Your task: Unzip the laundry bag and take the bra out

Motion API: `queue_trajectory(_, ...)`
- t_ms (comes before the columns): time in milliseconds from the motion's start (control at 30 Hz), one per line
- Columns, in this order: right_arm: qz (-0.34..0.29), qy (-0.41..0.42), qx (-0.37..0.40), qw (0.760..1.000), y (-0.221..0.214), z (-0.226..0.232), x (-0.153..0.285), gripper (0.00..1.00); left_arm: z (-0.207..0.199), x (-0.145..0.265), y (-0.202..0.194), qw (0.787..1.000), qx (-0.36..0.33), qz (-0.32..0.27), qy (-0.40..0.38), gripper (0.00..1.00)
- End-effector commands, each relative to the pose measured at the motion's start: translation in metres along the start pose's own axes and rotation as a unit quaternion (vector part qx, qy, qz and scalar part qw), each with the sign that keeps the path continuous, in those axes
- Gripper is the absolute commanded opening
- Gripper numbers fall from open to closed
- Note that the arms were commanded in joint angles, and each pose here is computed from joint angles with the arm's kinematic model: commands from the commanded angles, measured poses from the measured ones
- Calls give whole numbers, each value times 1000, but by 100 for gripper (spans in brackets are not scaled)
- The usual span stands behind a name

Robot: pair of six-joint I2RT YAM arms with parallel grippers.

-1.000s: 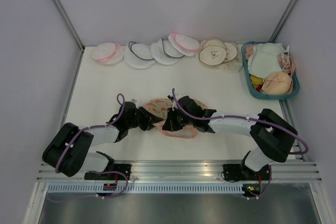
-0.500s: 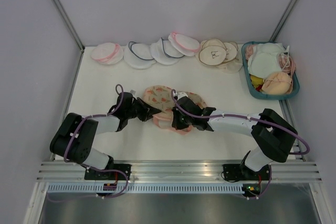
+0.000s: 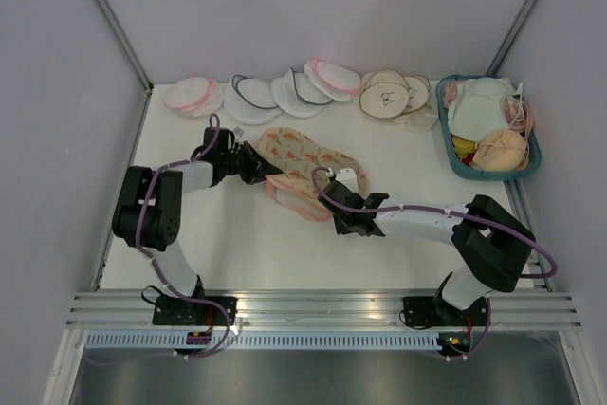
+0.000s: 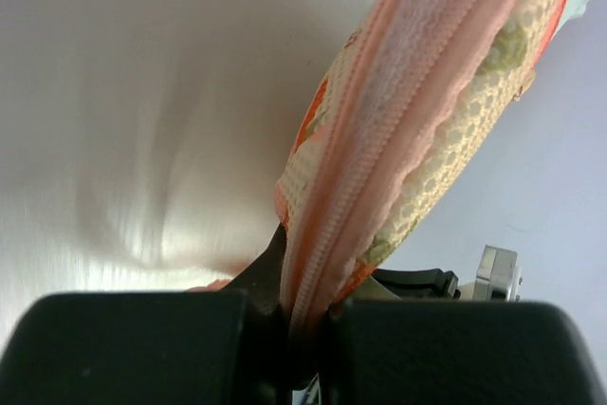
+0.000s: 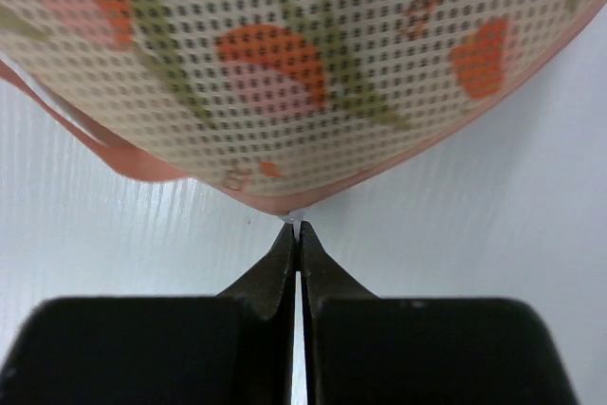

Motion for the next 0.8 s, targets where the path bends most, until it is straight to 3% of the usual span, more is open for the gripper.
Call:
queue_trajectory(0,38,-84,35,995,-16,-34,10,1,-45,8,58,992,-119,-33,-27,2)
queue_trajectory(100,34,-69,34,996,-15,-31,12,0,-60,-5,76,989,-144,-23,-35,8)
queue_trajectory(167,28,-51,33,998,-13,-25,14,0,-73,-20,75,985,-162,13,-58,39)
queue_trajectory(200,28,-41,31,998,-12,-22,14,0,-71,-26,71,986,-157,32,-53,81)
queue_trajectory(233,27,-33,30,999,-11,-19,15,0,-66,-33,70,987,-154,36,-38,99)
queue_trajectory(333,21,-18,27,999,-7,-15,17,0,-76,-35,60,983,-181,23,-23,100)
queue_trajectory(500,11,12,25,1000,-3,-5,19,0,-66,-13,37,987,-160,-26,12,100)
queue_trajectory(533,8,26,24,999,-1,0,19,0,-48,-12,22,989,-141,-22,28,99)
queue_trajectory(567,4,37,24,999,2,4,19,1,-59,-1,10,988,-151,-29,12,100)
queue_trajectory(700,-22,143,27,989,12,36,29,0,-35,9,-40,990,-141,-19,22,99)
queue_trajectory(767,-47,222,24,974,22,60,40,0,-11,14,-65,994,-105,-9,27,99)
Point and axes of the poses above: each gripper's point midway between its finger pads, its own x axis back along the fingers, its own z axis along the line the jaws close on, y = z × x, the point moved 2 cm from there along x, back along the fingers, and after that the axes turned 8 degrees about x, right-handed, at the moved point
